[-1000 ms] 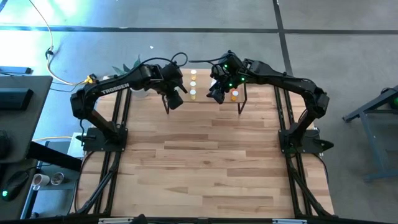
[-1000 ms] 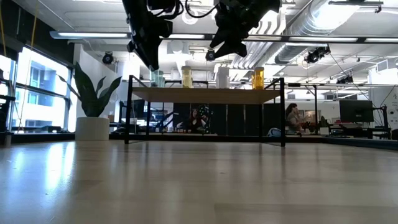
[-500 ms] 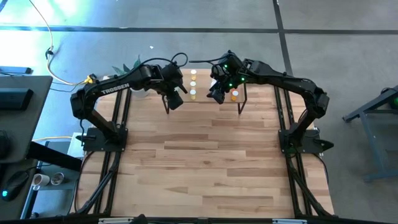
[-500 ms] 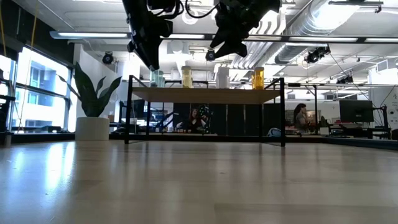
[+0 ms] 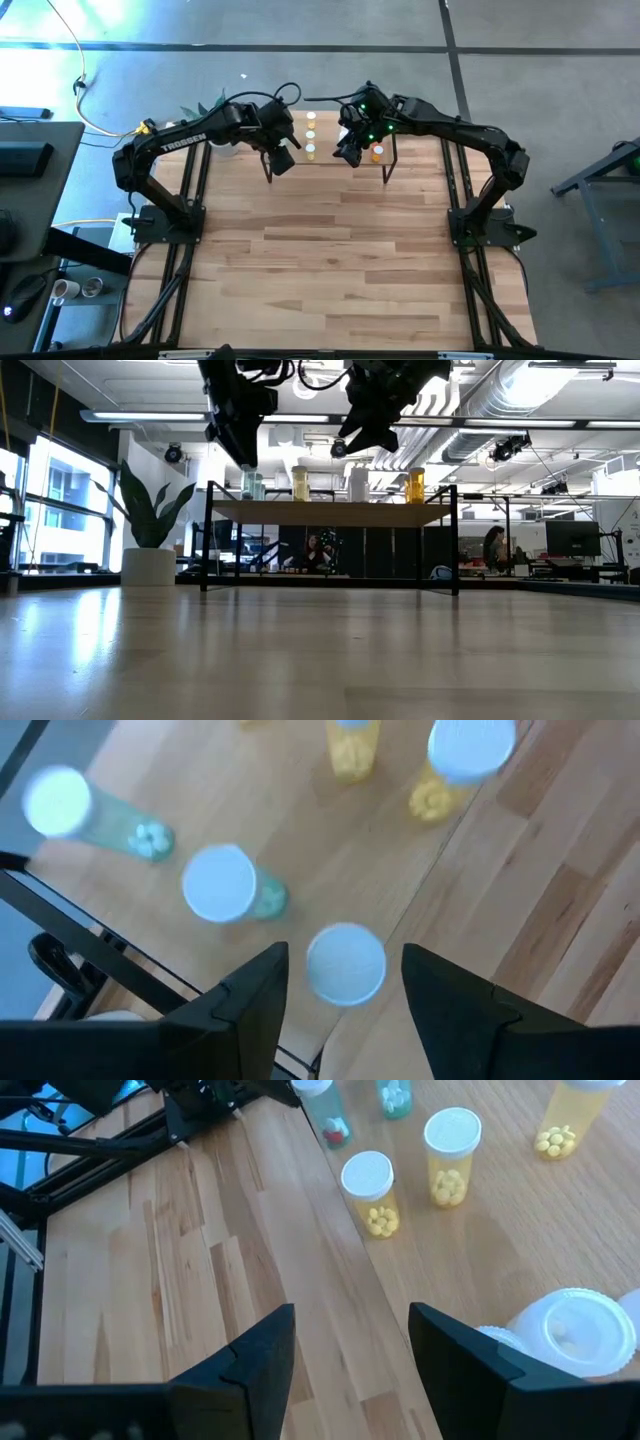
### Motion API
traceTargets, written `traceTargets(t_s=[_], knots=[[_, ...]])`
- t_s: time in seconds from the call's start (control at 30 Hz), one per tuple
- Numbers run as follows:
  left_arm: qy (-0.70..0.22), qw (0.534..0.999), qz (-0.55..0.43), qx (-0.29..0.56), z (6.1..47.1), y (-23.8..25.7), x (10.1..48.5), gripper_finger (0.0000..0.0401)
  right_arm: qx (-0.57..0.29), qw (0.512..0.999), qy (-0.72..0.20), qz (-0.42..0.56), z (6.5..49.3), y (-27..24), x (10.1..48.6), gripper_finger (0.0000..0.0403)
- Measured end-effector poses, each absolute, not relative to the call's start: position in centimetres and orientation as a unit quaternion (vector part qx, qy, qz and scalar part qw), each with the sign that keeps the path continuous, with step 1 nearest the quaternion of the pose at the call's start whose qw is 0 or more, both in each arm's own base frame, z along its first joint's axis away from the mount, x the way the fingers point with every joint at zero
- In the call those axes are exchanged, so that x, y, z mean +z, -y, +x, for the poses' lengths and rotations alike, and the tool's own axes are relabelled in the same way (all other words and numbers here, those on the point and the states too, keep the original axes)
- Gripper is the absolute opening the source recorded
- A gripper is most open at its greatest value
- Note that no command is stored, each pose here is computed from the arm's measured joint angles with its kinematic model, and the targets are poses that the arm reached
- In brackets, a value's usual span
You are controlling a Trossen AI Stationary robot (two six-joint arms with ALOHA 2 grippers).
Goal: Pick and place medicine bottles onto shelf by color
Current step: Put the blue pill bottle aligned with the other blue pill bottle on the shelf, then return to Home Position
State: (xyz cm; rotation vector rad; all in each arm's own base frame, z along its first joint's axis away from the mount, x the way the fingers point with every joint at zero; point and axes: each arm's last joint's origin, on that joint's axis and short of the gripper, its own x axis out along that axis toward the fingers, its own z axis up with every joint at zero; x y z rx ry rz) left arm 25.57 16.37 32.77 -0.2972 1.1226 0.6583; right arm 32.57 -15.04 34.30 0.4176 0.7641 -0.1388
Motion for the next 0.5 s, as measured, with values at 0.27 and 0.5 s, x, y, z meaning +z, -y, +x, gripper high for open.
traceTargets(t_s=[0.27, 0.5], knots=[[-0.487, 0.811, -0.116, 0.303, 25.8, -16.5, 35.6, 0.0189, -0.068, 0.904, -0.370, 0.204, 32.6, 15.0, 34.3, 0.0187], [-0.439, 0.843, -0.081, 0.301, 24.8, -15.9, 39.7, 0.0188, -0.067, 0.903, -0.370, 0.206, 32.6, 14.9, 34.3, 0.0187]])
